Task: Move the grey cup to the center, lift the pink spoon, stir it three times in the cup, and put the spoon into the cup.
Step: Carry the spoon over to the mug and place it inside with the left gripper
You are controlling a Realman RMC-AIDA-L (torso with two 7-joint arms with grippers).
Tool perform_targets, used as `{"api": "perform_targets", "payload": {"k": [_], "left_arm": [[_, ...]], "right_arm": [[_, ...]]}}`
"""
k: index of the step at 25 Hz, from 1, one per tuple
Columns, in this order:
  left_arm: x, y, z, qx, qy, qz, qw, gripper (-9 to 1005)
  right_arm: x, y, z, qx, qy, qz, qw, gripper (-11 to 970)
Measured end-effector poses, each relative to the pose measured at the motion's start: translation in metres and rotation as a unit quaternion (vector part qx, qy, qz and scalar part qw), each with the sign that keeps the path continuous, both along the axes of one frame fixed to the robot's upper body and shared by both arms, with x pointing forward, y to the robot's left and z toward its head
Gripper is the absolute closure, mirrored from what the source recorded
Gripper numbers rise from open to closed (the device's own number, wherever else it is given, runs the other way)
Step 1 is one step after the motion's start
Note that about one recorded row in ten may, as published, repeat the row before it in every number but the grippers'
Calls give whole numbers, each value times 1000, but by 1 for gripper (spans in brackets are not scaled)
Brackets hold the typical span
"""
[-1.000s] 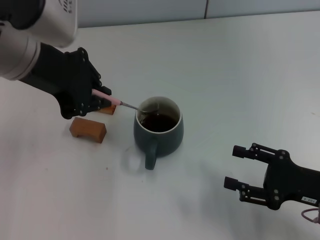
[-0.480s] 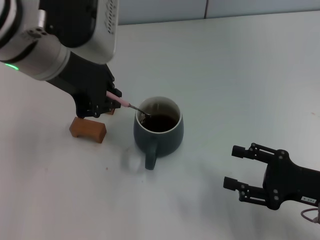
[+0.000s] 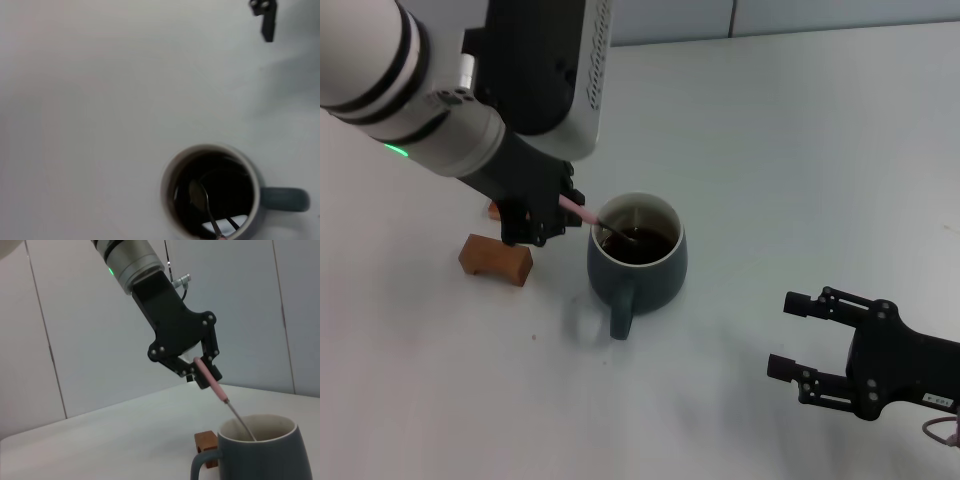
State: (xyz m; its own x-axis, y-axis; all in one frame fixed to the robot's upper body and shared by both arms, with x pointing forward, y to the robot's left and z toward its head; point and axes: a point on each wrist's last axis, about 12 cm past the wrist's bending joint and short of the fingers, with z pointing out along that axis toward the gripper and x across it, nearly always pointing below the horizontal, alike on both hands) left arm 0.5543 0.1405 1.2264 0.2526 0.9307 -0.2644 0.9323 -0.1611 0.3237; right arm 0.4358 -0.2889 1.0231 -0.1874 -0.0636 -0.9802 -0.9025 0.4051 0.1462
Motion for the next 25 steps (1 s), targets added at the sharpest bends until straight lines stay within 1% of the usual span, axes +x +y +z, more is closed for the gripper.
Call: {"api": "perform_targets", "payload": {"k": [4,8,11,15,22,25], "left_arm": [[-5,-3,-3,4,7,-9,1000,869],[-7,2,-4,11,12,-5,1000,870],[-6,8,-3,16,6,7,1000,870],[-2,10,-2,8,-6,16,1000,870],[-2,-2,-4,-7,-20,4,1000,870],[-5,-6,-5,-15,-13,-2,1000,870]], "right_arm": [[0,0,0,0,0,0,1000,198],[0,0,0,0,0,1,1000,198],[0,0,0,0,0,1,1000,197],[2,1,1,1,-1,2,1000,197],[3,3,1,0,0,10,1000,198],[3,4,1,0,0,10,1000,199]]}}
